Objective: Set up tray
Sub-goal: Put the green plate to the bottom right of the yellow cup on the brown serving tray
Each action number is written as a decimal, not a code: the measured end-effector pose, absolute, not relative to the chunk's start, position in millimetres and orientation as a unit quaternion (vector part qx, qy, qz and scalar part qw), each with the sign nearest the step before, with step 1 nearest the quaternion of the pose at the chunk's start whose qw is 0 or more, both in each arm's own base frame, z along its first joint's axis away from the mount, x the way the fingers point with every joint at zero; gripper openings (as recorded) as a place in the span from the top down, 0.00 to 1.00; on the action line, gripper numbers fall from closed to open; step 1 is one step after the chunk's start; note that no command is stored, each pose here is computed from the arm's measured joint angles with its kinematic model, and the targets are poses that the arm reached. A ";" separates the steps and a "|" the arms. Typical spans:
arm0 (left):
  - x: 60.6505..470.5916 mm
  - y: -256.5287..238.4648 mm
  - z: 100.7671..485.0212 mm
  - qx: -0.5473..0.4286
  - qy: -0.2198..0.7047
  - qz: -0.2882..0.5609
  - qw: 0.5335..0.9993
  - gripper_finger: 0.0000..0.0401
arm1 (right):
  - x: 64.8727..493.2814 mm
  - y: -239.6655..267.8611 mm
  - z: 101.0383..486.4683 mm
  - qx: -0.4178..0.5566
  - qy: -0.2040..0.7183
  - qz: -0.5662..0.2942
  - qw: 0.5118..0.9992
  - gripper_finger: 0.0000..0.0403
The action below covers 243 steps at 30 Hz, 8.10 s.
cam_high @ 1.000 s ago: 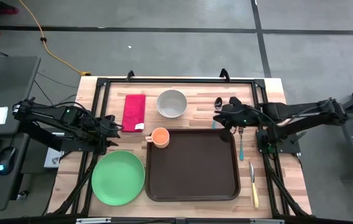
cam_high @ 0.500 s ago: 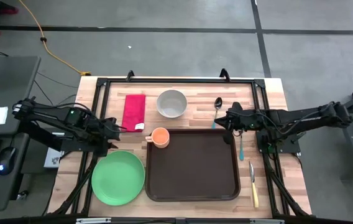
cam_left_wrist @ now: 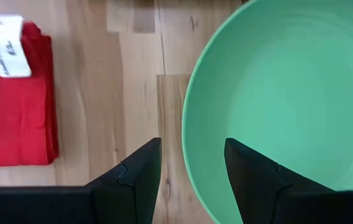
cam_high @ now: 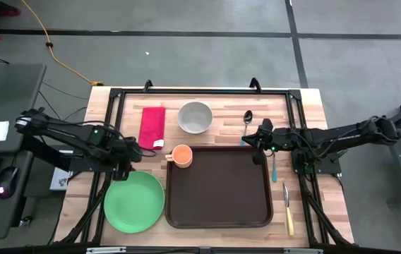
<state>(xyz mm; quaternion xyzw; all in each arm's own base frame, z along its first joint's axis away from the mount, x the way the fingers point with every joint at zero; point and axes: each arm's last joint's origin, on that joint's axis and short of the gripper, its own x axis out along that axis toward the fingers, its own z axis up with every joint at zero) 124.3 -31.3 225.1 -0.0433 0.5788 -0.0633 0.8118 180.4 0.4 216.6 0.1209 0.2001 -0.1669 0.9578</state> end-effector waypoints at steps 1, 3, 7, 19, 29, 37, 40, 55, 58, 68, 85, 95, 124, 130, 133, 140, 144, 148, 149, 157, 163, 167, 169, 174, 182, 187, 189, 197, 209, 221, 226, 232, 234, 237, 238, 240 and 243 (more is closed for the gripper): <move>125.8 -31.7 223.9 -0.043 0.583 -0.063 0.809 0.48 | 180.5 0.4 216.7 0.121 0.200 -0.167 0.958 1.00; 129.6 -32.6 221.9 -0.039 0.586 -0.064 0.807 0.48 | 180.4 0.3 216.6 0.119 0.201 -0.167 0.958 1.00; 139.7 -34.9 217.9 -0.022 0.583 -0.078 0.809 0.48 | 179.9 0.3 215.7 0.119 0.206 -0.168 0.957 1.00; 155.4 -39.2 200.8 0.003 0.625 -0.095 0.775 0.48 | 179.9 0.1 215.8 0.116 0.205 -0.172 0.957 1.00; 157.2 -39.4 200.9 0.005 0.619 -0.094 0.780 0.48 | 180.5 -0.7 217.7 0.112 0.193 -0.185 0.957 1.00; 157.1 -39.3 200.9 0.005 0.619 -0.093 0.779 0.48 | 178.0 -1.2 222.0 0.105 0.180 -0.187 0.960 1.00; 157.0 -39.3 200.9 0.004 0.620 -0.093 0.779 0.48 | 169.2 -1.5 226.5 0.108 0.176 -0.185 0.961 1.00; 157.1 -38.9 200.8 0.014 0.619 -0.092 0.780 0.48 | 135.8 -3.9 236.7 0.121 0.166 -0.198 0.958 1.00; 157.1 -38.9 200.9 0.014 0.618 -0.092 0.780 0.48 | 132.1 -4.6 235.9 0.122 0.147 -0.204 0.960 1.00; 156.7 -40.4 201.0 -0.002 0.620 -0.112 0.776 0.48 | 119.9 -3.7 205.3 0.157 0.069 -0.166 0.971 1.00; 169.0 -43.2 184.2 0.012 0.655 -0.115 0.747 0.48 | 119.3 -3.3 197.8 0.170 0.083 -0.160 0.969 1.00; 180.2 -45.9 172.4 0.022 0.660 -0.125 0.740 0.48 | 119.2 -2.8 197.2 0.171 0.088 -0.153 0.969 1.00; 187.6 -47.9 162.9 0.020 0.667 -0.127 0.734 0.48 | 118.9 -2.6 195.8 0.169 0.096 -0.151 0.969 1.00; 187.7 -47.4 162.8 0.026 0.667 -0.121 0.735 0.48 | 118.9 -2.5 195.8 0.170 0.097 -0.149 0.969 1.00; 187.6 -47.4 162.8 0.027 0.667 -0.121 0.735 0.49 | 118.9 -2.5 195.8 0.170 0.097 -0.149 0.969 1.00; 187.8 -46.1 162.6 0.043 0.666 -0.105 0.737 0.60 | 118.9 -2.5 195.8 0.170 0.097 -0.149 0.969 1.00; 187.9 -45.5 162.7 0.050 0.665 -0.098 0.738 0.70 | 118.9 -2.5 195.8 0.171 0.096 -0.149 0.969 1.00; 187.8 -45.1 162.7 0.054 0.665 -0.093 0.739 0.81 | 118.9 -2.5 195.8 0.174 0.096 -0.149 0.969 1.00; 187.6 -45.1 162.8 0.054 0.666 -0.093 0.738 0.83 | 118.9 -2.5 195.7 0.175 0.096 -0.150 0.968 1.00; 185.4 -46.3 163.5 0.043 0.674 -0.120 0.728 0.96 | 118.9 -2.5 195.8 0.175 0.096 -0.150 0.968 1.00; 185.2 -46.4 163.3 0.040 0.675 -0.122 0.727 0.96 | 118.9 -2.5 195.8 0.175 0.096 -0.150 0.968 1.00; 184.9 -47.0 163.1 0.032 0.676 -0.131 0.725 0.97 | 118.9 -2.5 195.8 0.178 0.095 -0.150 0.968 1.00; 184.7 -47.3 163.0 0.028 0.676 -0.135 0.724 0.97 | 118.9 -2.5 195.8 0.178 0.095 -0.150 0.968 1.00; 184.3 -47.8 163.1 0.021 0.678 -0.142 0.721 0.97 | 118.9 -2.5 195.8 0.179 0.095 -0.150 0.968 1.00; 181.0 -48.5 165.5 0.001 0.682 -0.156 0.715 0.97 | 118.8 -3.0 195.7 0.181 0.093 -0.158 0.966 1.00; 180.1 -48.4 178.7 -0.005 0.670 -0.155 0.726 0.97 | 118.5 -3.1 194.8 0.180 0.098 -0.161 0.966 1.00; 180.0 -48.3 185.2 -0.005 0.662 -0.155 0.733 0.97 | 118.2 -3.3 194.0 0.178 0.101 -0.165 0.965 1.00; 179.7 -48.2 211.0 -0.026 0.648 -0.141 0.748 0.97 | 117.5 -3.6 192.0 0.166 0.112 -0.170 0.965 1.00; 185.8 -50.3 240.4 -0.064 0.629 -0.130 0.764 0.97 | 116.3 -2.9 193.0 0.150 0.113 -0.154 0.970 1.00; 192.7 -53.3 261.3 -0.111 0.605 -0.133 0.777 0.97 | 114.7 -1.0 194.1 0.134 0.117 -0.115 0.977 1.00; 195.9 -54.2 271.9 -0.116 0.589 -0.138 0.788 0.97 | 110.0 -0.8 198.5 0.134 0.096 -0.104 0.981 1.00; 198.2 -55.3 279.6 -0.136 0.580 -0.139 0.791 0.97 | 100.2 -1.1 196.7 0.130 0.103 -0.102 0.981 1.00; 200.4 -55.8 280.9 -0.140 0.574 -0.138 0.795 0.97 | 97.3 -1.2 196.5 0.133 0.101 -0.100 0.981 1.00; 204.0 -56.7 282.8 -0.149 0.559 -0.139 0.804 0.97 | 93.6 -1.0 198.1 0.130 0.091 -0.090 0.983 1.00; 205.3 -57.1 283.5 -0.152 0.553 -0.140 0.807 0.97 | 92.4 -0.9 198.9 0.130 0.086 -0.087 0.984 1.00; 207.9 -57.6 284.8 -0.156 0.541 -0.141 0.814 0.97 | 89.7 -0.6 198.8 0.128 0.085 -0.079 0.985 1.00; 211.0 -58.1 286.5 -0.170 0.527 -0.134 0.821 0.97 | 85.2 -0.4 196.2 0.129 0.094 -0.072 0.985 1.00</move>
